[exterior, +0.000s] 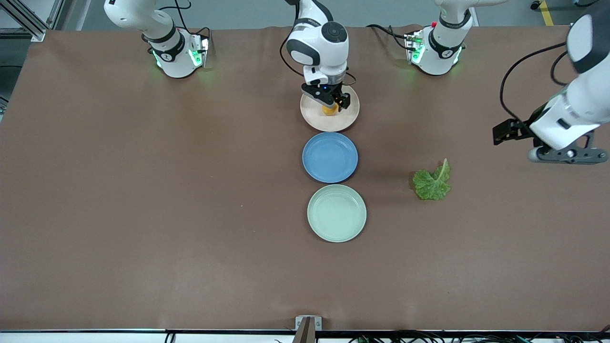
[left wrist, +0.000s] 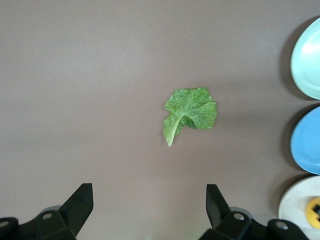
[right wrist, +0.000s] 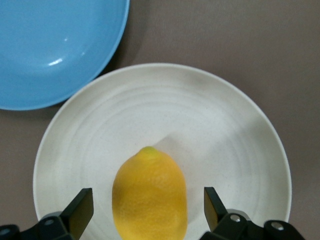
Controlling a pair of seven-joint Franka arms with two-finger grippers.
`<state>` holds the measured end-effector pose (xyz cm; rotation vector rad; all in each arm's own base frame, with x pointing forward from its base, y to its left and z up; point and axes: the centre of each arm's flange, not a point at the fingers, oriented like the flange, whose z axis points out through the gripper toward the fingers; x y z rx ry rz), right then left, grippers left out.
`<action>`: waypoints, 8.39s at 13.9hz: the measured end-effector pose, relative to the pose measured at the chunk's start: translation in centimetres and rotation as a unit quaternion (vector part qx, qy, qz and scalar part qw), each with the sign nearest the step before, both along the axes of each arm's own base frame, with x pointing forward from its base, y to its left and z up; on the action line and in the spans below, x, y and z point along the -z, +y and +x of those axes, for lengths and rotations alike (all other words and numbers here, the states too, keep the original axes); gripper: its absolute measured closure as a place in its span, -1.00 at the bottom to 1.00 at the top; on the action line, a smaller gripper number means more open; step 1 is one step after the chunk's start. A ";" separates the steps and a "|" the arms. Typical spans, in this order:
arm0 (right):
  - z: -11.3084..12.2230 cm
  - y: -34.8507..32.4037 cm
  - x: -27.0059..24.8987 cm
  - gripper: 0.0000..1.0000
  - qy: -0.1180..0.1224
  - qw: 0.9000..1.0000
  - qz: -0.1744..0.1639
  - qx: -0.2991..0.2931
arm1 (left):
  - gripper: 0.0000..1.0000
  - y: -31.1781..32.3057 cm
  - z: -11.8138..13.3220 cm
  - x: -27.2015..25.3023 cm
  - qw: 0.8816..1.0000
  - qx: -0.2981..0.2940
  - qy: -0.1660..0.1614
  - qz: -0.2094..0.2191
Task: Pick lemon and lettuce from plates
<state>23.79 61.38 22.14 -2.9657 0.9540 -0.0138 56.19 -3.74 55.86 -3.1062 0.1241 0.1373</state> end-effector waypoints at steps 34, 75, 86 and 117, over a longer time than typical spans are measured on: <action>29.8 -57.5 1.0 -0.25 0.038 0.948 -0.012 -0.316 | -1.00 1.6 0.8 -7.0 0.998 -0.011 -0.048 -0.027; 32.8 -64.6 -28.4 -1.00 0.100 0.952 0.032 -0.287 | -1.00 1.8 0.2 -7.8 0.997 -0.013 -0.077 -0.027; 33.6 -68.4 -35.6 -1.00 0.065 0.964 0.020 -0.257 | -1.00 2.1 0.2 -7.8 0.996 -0.023 -0.077 -0.027; 27.2 -64.3 -38.1 -1.00 0.023 0.955 0.001 -0.296 | -1.00 2.1 0.2 -7.9 0.996 -0.023 -0.080 -0.027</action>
